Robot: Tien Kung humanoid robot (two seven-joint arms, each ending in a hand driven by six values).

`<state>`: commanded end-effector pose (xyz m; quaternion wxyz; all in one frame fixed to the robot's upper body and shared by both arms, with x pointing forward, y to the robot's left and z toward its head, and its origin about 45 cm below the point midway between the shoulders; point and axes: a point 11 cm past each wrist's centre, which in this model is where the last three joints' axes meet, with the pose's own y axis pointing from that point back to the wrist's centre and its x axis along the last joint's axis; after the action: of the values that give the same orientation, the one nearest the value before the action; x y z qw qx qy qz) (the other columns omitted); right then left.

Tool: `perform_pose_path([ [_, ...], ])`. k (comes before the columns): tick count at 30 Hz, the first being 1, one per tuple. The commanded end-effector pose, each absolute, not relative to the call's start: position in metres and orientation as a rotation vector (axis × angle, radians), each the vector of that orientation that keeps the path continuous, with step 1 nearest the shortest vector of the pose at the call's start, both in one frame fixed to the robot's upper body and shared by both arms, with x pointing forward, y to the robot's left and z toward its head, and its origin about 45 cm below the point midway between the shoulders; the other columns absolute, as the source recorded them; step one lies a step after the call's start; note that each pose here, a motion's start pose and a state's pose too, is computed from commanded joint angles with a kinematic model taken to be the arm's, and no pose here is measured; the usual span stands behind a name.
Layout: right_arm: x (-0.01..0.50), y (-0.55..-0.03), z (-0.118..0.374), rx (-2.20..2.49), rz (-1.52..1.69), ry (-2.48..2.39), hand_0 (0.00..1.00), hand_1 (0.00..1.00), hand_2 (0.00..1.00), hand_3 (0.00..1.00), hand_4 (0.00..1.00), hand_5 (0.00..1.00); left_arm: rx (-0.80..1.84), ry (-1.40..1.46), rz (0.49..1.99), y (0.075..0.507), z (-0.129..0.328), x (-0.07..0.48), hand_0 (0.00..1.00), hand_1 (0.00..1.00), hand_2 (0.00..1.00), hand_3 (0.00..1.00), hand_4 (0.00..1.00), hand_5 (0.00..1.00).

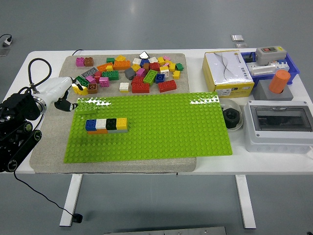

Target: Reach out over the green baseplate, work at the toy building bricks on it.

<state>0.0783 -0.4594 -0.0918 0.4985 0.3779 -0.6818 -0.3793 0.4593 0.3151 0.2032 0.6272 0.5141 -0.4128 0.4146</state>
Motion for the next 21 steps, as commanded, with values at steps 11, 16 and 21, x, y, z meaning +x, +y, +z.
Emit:
perform_pose_path([
  [11,0.082,-0.460,-0.091,0.921,-0.907,-1.648,0.633,0.411,0.582,0.703,0.682,0.912,1.145,-0.765,0.939,0.317,0.186,0.463,0.154,0.002,0.097,0.752,0.942,0.002],
  [16,0.084,-0.460,-0.090,0.923,-0.904,-1.649,0.633,0.411,0.585,0.703,0.681,0.905,1.132,-0.744,0.939,0.313,0.188,0.465,0.154,0.002,0.097,0.754,0.937,0.002],
  [21,0.085,-0.460,-0.090,0.926,-0.899,-1.646,0.632,0.411,0.584,0.703,0.681,0.902,1.116,-0.729,0.954,0.312,0.188,0.468,0.155,0.002,0.095,0.752,0.936,0.002],
])
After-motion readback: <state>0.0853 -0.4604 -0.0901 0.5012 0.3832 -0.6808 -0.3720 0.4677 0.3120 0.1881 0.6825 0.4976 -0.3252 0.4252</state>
